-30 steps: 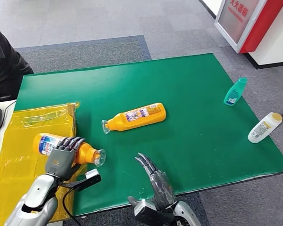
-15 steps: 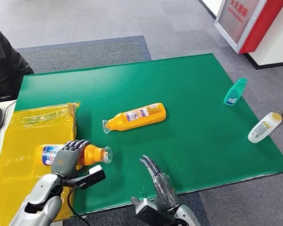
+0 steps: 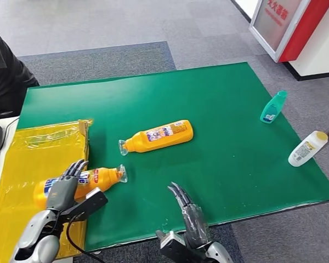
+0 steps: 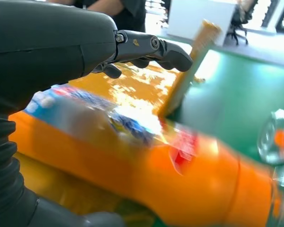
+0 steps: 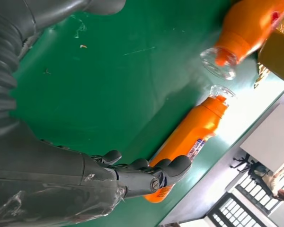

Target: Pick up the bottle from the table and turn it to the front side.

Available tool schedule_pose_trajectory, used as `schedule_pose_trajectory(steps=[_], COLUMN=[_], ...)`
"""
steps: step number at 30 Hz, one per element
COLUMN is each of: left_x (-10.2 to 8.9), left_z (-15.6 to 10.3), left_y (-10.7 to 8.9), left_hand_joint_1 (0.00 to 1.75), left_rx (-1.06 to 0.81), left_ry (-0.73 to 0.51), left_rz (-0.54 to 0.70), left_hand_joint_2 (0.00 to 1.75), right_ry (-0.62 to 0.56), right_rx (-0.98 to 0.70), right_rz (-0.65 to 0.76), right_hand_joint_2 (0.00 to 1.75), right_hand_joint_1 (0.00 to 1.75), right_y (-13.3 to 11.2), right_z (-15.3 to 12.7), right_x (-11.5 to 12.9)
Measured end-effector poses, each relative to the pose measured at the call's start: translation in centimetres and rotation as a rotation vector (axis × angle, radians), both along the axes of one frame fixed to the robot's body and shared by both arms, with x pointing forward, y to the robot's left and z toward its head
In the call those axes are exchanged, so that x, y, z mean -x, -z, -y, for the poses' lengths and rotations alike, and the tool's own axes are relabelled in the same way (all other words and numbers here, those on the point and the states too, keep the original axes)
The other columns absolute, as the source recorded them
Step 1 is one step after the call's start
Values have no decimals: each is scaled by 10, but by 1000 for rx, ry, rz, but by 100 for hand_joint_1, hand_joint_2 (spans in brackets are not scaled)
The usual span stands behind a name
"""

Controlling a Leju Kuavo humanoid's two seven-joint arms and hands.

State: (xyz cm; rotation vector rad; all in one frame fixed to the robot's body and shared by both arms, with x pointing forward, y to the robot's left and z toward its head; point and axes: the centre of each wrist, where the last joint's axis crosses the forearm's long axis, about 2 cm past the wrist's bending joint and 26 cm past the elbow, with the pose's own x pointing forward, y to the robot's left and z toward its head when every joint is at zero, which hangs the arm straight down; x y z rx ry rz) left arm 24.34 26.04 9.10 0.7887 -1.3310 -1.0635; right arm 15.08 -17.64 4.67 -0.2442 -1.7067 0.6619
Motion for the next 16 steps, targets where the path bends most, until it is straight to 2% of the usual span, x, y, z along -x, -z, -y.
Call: schedule_pose_trajectory(steps=[9, 12, 16], left_x=[38, 53, 73], left_z=[-38, -52, -71], left_y=[-8, -10, -10], left_hand_joint_1=[0, 0, 0], left_rx=[235, 366, 577], left_ry=[-113, -102, -18], left_rz=[195, 303, 431], left_hand_joint_2=[175, 175, 175], right_ry=[13, 6, -23], right_rx=[-7, -11, -31], right_rz=[-8, 4, 49], right_hand_joint_2=[175, 175, 175], right_hand_joint_1=[0, 0, 0], right_y=[3, 2, -3], right_z=[1, 0, -7], right_x=[11, 8, -4])
